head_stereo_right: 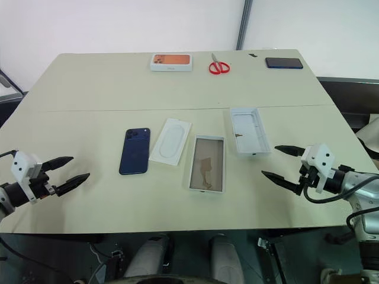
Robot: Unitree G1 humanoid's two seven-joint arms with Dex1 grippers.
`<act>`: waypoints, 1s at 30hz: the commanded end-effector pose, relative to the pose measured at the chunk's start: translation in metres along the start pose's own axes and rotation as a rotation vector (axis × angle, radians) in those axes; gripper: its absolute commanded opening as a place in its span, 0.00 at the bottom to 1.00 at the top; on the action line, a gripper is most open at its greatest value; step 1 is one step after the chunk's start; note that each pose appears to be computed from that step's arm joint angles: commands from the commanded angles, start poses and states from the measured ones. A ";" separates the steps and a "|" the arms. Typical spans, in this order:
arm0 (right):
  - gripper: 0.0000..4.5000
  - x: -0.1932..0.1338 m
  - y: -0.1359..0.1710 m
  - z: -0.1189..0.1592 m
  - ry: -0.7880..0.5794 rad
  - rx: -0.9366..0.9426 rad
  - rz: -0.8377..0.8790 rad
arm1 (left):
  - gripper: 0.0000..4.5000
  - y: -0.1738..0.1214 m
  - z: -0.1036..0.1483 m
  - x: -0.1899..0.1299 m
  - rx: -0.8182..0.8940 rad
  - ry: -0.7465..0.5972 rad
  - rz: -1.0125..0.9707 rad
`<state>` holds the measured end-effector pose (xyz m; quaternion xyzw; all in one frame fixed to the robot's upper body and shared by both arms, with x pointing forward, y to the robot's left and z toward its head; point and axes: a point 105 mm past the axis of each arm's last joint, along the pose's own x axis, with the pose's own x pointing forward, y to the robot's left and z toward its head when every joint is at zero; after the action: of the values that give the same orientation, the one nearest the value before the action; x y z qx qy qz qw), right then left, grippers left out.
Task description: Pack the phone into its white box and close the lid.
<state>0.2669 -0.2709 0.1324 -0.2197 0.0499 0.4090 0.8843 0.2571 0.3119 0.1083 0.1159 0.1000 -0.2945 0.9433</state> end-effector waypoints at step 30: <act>1.00 0.012 -0.017 0.019 -0.056 -0.031 -0.043 | 1.00 0.004 0.051 0.033 -0.054 -0.123 0.033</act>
<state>0.2837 -0.2701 0.1364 -0.2213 0.0416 0.3935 0.8913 0.2893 0.2914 0.1383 0.0717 0.0660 -0.2743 0.9567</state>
